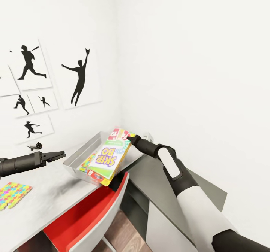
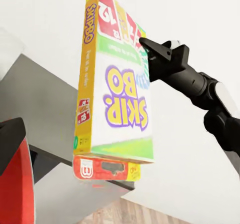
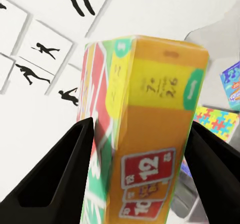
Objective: Put all the toys in the child's room - the three board games (two on the bed and one on the table), the two jigsaw puzzles on the table, and the tennis ball on the table - inside the toy box on the table in the child's room.
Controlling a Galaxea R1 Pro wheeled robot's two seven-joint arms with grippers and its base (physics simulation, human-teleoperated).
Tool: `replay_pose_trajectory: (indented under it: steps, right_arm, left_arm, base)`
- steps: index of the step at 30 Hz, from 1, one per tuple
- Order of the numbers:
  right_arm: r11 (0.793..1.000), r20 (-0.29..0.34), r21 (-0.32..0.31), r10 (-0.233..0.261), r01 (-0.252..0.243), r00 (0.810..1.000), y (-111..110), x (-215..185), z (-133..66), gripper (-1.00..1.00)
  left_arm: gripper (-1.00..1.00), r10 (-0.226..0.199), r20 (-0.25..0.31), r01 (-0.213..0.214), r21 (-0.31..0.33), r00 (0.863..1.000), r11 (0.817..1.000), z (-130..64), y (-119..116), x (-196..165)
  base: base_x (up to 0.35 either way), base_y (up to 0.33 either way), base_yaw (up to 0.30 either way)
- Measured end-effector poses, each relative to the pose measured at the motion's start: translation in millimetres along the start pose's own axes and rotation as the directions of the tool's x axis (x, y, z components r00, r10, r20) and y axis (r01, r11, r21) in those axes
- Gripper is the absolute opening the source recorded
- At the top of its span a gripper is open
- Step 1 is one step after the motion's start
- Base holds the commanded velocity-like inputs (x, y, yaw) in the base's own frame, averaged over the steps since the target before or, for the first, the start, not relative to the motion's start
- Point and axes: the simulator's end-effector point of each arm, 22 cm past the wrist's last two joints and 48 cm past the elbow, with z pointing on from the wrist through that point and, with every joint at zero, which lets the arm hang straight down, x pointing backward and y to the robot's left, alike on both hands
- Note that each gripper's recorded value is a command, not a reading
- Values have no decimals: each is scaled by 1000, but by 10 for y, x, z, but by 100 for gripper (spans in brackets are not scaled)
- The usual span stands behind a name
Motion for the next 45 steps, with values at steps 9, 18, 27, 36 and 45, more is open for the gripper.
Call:
replay_pose_trajectory:
  steps: [9,18,27,36,45]
  right_arm:
    - [998,-17,43,-36,36,999,112,-374,159,-100]
    - [991,-54,132,-14,21,998,-96,-532,294,-100]
    - [984,-40,180,-5,13,999,-164,-625,294,-100]
    - [984,-18,178,-13,16,1000,-140,-681,290,-100]
    - [984,-13,176,-19,21,1000,-102,-702,276,-100]
  left_arm:
    - [100,0,0,0,0,1000,1000,1,1,0]
    - [100,0,0,0,0,1000,1000,3,4,0]
    - [100,1,5,-1,-2,1000,1000,-14,4,-13]
    - [100,4,9,-4,-1,1000,1000,-26,-9,-26]
    - [100,9,21,-9,-1,1000,1000,-62,-34,-58]
  base:
    - [106,6,0]
    - [29,38,0]
    - [-5,72,0]
    - [0,116,126]
    - [0,43,239]
